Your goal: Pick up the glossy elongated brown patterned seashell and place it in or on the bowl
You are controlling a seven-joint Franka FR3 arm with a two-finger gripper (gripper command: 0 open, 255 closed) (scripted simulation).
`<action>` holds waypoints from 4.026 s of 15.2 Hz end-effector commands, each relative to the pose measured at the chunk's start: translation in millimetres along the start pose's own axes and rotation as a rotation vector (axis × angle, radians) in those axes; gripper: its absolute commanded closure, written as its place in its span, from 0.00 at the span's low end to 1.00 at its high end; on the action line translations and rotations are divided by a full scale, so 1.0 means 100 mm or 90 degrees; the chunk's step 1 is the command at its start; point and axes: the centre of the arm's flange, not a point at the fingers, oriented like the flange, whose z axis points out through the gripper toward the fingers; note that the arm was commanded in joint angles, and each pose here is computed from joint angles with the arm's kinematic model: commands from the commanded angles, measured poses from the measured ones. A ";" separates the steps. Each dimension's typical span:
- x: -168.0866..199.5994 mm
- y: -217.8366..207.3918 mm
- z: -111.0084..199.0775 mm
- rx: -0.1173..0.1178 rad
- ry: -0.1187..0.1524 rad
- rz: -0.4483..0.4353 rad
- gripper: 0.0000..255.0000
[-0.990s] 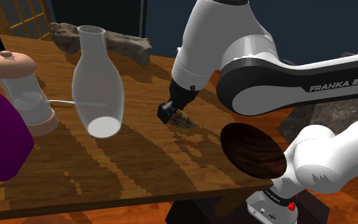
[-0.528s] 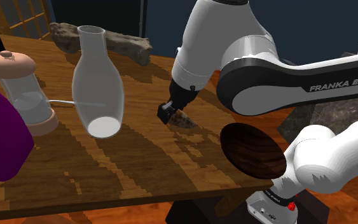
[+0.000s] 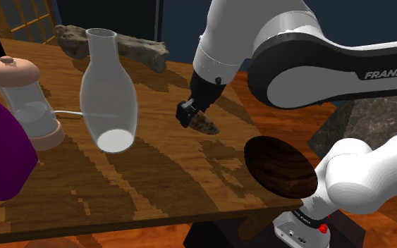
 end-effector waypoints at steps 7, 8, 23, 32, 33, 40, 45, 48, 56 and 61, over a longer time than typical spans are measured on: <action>0.08 0.07 -0.41 0.000 0.000 0.000 1.00; 0.09 0.07 -0.47 0.000 0.000 0.000 1.00; -0.84 0.36 -0.99 0.000 0.000 0.000 1.00; -1.98 0.63 -1.20 0.000 0.000 0.000 1.00; -2.10 0.66 -1.22 0.000 0.000 0.000 1.00; -2.18 0.61 -0.86 0.000 0.000 0.000 1.00; -2.24 0.57 -0.61 0.000 0.000 0.000 1.00; -2.25 0.56 -0.56 0.000 0.000 0.000 1.00; -2.25 0.56 -0.56 0.000 0.000 0.000 0.00; -2.25 0.56 -0.69 0.000 0.000 0.000 0.00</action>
